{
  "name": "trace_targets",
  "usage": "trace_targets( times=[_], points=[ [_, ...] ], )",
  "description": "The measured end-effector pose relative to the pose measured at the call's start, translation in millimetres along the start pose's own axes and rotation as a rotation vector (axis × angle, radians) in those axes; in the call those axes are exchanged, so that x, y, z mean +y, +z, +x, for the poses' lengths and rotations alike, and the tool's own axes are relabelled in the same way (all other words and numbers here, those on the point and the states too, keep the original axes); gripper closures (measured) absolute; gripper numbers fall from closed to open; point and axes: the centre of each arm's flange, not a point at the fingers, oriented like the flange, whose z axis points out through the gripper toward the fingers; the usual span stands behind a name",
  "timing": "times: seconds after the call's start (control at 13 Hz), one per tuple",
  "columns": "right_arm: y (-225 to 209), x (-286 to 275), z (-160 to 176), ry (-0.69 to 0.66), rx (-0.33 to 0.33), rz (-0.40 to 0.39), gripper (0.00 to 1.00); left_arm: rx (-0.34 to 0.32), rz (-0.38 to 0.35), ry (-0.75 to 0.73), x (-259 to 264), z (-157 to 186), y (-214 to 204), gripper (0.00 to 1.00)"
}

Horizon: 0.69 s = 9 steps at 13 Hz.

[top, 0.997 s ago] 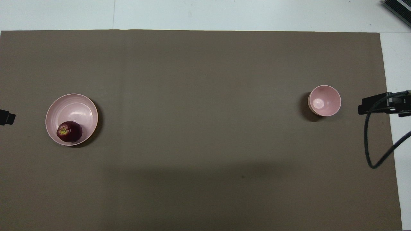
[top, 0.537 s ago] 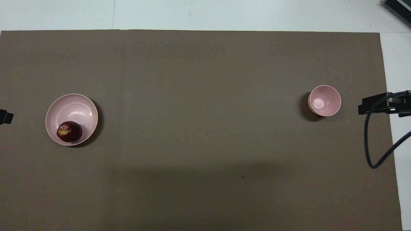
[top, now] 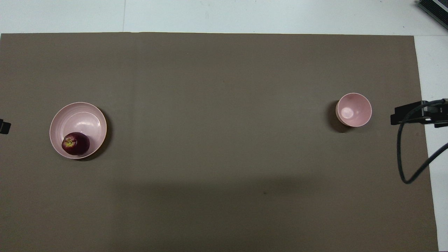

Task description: Move apple from plate to bowl

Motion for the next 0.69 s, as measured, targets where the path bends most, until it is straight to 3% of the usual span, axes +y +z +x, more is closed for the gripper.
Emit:
trace_targets(
  times=[0.69],
  points=[
    [0.0,0.0,0.0,0.000,0.000,0.000,0.00,0.038,-0.001,-0.021,-12.3,2.9,0.9,0.00]
  ],
)
